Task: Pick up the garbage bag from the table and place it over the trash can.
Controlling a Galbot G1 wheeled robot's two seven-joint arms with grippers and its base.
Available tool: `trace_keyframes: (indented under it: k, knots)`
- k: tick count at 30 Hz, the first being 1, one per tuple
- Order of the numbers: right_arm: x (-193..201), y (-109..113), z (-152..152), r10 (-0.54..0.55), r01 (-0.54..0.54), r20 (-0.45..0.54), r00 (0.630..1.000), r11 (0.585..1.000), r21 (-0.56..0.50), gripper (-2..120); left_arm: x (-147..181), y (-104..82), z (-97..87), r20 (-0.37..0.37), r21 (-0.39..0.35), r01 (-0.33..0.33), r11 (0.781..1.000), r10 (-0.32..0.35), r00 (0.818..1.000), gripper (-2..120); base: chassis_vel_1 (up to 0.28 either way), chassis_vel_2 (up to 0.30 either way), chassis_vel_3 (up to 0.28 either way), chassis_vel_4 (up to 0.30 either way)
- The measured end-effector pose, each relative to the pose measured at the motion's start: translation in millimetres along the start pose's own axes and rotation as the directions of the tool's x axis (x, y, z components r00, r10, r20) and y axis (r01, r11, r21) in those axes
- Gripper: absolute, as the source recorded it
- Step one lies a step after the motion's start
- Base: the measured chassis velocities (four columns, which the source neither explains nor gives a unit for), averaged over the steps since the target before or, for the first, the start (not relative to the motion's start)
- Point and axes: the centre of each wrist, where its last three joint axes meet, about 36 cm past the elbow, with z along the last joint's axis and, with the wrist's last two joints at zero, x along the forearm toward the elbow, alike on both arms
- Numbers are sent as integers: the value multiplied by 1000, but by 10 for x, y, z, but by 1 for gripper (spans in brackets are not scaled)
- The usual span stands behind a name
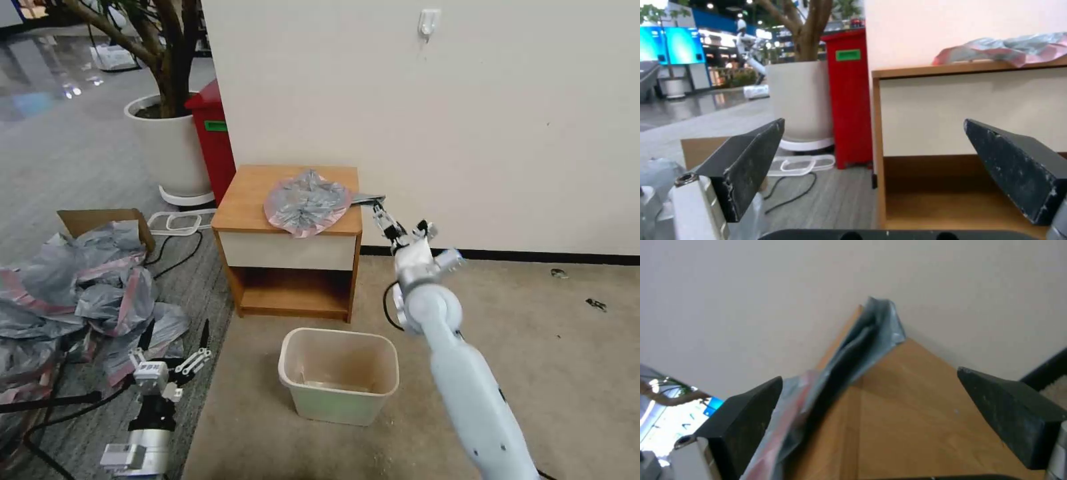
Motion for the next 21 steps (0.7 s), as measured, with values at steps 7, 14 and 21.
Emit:
trace_keyframes:
  k: [7, 14, 21]
  knots:
    - [-240, 101, 11, 7, -7, -16, 1000, 998, -58, 100, 7, 7, -1, 3, -8, 13, 1000, -13, 1000, 100, 0, 0, 0, 0]
    - [-461, 241, 30, -4, 3, -10, 1000, 994, -110, 100, 36, -22, 30, -3, -17, 28, 999, -28, 1000, 100, 0, 0, 0, 0]
    - [-647, 264, -33, -1, 4, 17, 1000, 991, -135, 95, 77, 3, 25, -7, -27, 44, 999, -44, 999, 100, 0, 0, 0, 0]
